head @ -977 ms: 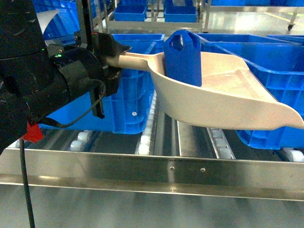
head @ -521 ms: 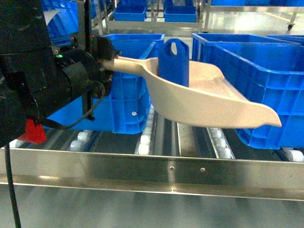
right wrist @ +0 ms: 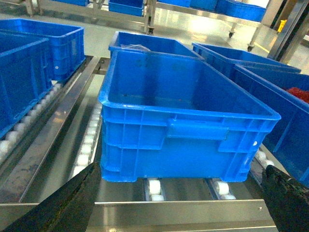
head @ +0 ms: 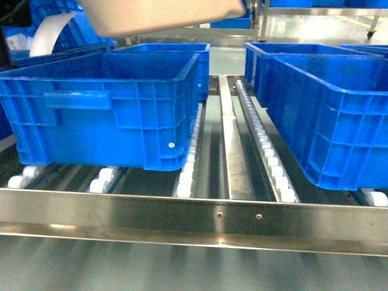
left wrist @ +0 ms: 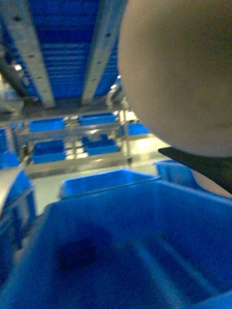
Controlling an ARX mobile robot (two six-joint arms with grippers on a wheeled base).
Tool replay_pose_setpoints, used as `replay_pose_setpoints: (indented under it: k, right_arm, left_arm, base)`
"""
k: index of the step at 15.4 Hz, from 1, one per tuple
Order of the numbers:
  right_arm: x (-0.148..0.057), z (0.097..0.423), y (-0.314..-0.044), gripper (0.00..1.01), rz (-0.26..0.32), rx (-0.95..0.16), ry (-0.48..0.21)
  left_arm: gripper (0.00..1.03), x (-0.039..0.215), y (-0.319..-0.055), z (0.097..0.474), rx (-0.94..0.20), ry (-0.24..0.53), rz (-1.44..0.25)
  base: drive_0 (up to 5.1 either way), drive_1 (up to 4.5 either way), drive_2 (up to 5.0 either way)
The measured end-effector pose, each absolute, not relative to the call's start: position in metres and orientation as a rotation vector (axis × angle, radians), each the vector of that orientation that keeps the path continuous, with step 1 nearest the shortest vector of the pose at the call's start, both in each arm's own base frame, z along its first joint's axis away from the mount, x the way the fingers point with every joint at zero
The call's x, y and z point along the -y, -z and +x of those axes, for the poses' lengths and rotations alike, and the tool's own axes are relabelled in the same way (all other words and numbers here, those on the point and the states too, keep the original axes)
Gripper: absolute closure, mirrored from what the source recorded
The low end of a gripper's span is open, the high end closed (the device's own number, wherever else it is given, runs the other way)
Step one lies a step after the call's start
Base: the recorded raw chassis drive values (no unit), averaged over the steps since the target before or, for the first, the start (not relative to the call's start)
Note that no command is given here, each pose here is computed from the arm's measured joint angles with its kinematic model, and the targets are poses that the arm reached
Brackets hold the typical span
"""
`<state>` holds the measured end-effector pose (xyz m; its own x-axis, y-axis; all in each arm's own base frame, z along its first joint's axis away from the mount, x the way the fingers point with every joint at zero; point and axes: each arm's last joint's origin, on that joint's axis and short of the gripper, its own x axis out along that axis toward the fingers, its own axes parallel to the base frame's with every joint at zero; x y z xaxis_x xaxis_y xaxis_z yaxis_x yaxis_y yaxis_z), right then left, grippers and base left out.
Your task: Place part in tray to right shelf
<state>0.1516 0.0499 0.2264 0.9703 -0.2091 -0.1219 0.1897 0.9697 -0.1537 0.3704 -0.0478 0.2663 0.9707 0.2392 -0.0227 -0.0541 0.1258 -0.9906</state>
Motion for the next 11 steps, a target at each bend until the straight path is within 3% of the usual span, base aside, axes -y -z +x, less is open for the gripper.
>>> replay_pose_setpoints:
  k: [2, 4, 8, 11]
  right_arm:
    - [-0.050, 0.152, -0.226, 0.03, -0.142, -0.138, 0.202]
    - [-0.050, 0.152, -0.226, 0.03, -0.142, -0.139, 0.202]
    - [-0.050, 0.152, -0.226, 0.03, -0.142, -0.138, 0.202]
    - [-0.050, 0.152, -0.226, 0.03, -0.142, -0.138, 0.202]
  left_arm:
    - [0.89, 0.026, -0.289, 0.391, 0.316, -0.444, -1.203]
    - [0.89, 0.022, -0.309, 0.409, 0.405, -0.549, -0.982]
    - [0.89, 0.022, -0.323, 0.415, 0.407, -0.590, -0.751]
    - [0.89, 0.020, -0.322, 0.416, 0.378, -0.582, -0.733]
  base:
    - [0.0, 0.00, 0.0]
    - [0.0, 0.00, 0.0]
    - [0.0, 0.00, 0.0]
    - [0.0, 0.00, 0.0]
